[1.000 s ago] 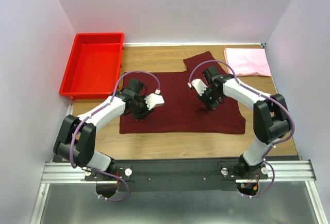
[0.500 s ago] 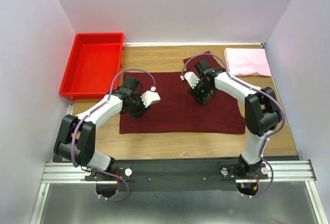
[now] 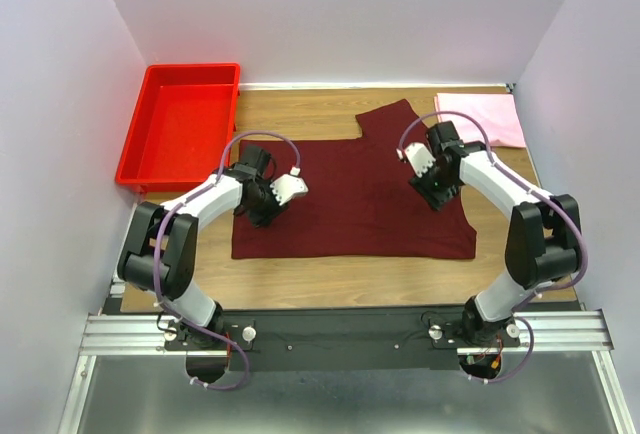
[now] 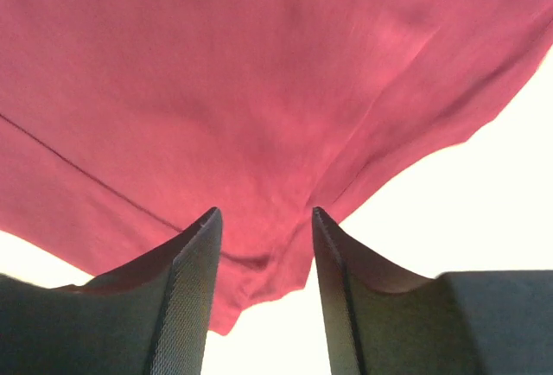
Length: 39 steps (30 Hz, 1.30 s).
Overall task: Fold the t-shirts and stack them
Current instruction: Fold the tshirt
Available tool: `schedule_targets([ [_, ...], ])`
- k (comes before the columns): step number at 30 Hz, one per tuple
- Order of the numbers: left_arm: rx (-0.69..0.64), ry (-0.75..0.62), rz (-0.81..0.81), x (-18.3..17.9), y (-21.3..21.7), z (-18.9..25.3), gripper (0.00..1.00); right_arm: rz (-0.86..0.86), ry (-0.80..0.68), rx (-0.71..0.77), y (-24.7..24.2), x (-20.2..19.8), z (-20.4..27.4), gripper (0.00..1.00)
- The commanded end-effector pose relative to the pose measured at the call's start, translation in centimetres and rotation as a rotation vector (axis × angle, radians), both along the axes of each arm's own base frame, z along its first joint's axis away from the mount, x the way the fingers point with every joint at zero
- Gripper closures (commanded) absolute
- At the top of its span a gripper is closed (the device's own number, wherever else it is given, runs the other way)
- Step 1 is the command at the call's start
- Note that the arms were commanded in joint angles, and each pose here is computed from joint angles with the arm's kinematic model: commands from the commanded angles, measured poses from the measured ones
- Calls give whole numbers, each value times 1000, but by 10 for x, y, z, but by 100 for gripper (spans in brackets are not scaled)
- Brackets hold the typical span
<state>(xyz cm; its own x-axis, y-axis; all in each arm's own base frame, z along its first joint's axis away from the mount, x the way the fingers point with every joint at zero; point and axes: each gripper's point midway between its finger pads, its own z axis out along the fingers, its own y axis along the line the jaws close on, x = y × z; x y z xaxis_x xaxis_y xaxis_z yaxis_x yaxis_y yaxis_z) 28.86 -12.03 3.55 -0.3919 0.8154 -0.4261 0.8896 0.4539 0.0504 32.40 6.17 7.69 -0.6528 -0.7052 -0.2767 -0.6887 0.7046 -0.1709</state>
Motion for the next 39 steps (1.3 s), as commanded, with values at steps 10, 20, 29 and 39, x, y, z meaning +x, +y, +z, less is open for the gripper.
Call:
schedule_targets([
  [10,276,191,-101,-64,56,-39,62,95,244,-117,-31,-61,-55,53],
  [20,247,205,-181,-80,53,-14,63,175,401,-50,-26,-121,-42,54],
  [29,134,58,-65,-8,19,6,62,93,307,-20,-13,-81,-37,55],
  [39,175,106,-9,-2,23,-28,62,94,413,-194,-49,-117,-72,60],
])
